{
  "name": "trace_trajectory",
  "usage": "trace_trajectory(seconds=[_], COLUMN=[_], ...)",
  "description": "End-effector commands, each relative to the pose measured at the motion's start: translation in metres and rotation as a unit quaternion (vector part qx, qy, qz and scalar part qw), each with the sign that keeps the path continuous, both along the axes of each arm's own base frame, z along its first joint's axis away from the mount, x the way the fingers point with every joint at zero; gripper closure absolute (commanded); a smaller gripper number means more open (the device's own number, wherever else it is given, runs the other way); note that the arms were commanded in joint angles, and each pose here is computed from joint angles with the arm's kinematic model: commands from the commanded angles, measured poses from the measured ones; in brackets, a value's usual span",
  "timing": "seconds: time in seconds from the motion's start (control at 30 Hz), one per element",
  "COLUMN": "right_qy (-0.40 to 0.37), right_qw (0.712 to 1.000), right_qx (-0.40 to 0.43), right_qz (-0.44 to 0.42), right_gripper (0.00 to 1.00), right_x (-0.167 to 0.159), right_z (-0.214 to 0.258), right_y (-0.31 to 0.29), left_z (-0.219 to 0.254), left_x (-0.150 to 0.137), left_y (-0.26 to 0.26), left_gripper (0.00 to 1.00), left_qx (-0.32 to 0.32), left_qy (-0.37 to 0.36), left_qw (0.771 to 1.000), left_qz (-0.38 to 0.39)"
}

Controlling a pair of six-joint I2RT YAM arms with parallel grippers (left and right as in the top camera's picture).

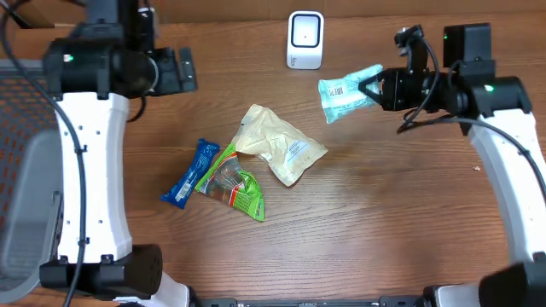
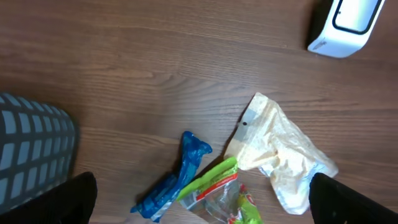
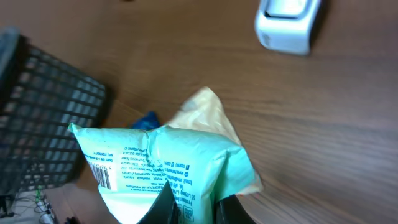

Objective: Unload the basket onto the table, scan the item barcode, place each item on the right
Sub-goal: 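Hold the pouch barcode up in front of the white scanner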

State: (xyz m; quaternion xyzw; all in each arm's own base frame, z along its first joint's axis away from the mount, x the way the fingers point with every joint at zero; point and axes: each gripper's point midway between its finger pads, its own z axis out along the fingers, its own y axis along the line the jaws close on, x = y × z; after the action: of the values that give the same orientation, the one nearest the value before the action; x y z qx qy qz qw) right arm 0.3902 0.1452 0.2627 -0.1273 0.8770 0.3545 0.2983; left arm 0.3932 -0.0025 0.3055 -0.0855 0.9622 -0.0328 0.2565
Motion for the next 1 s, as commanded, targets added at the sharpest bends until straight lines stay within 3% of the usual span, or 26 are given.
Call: trace_trajectory(seconds=[0.0,0.27,0.4,0.5,0.67,0.8,0.87,0.97], right_qy=[-0.036,-0.036,-0.058,-0.106,-0.214,-0.282,-0.322,-0.367], right_qw=[0.999,0.999,0.997,0.984,0.924,0.872,0.82,0.772], right_qx=[0.023,0.009,-0.031,-0.097,-0.273,-0.391,-0.471,-0.513], right_qz=[0.007,-0.021,-0.034,-0.106,-0.162,-0.08,-0.043,-0.084], right_gripper=[0.96,0.96,0.96,0.96,0.96,0.96,0.96,0.96], right_x=[-0.012,-0.018,-0.02,-0.002,0.038,0.073,0.099,0.134], right_z=[0.039,0.047,0.044,0.043,0.031,0.002,-0.016,-0.019], right_y=[0.015,0.037,0.062,0.058,0.04,0.051,0.052,0.051], left_z=[0.004,0.004,0.004,0.004,0.004,0.004,0.004,0.004], left_x=[-0.001,-0.001,-0.001,-0.001,-0.001,-0.001,-0.001,-0.001], left_y=[-0.002,-0.002,-0.002,-0.002,-0.002,-0.002,-0.002,-0.002], left_gripper=[0.0,0.0,0.0,0.0,0.0,0.0,0.0,0.01], left_qx=[-0.05,-0.054,-0.053,-0.053,-0.053,-0.053,-0.053,-0.053], left_qy=[-0.002,-0.002,-0.002,-0.002,-0.002,-0.002,-0.002,-0.002], left_qw=[0.999,0.998,0.999,0.999,0.999,0.999,0.999,0.999], left_qz=[0.001,0.008,0.009,0.009,0.009,0.009,0.009,0.009])
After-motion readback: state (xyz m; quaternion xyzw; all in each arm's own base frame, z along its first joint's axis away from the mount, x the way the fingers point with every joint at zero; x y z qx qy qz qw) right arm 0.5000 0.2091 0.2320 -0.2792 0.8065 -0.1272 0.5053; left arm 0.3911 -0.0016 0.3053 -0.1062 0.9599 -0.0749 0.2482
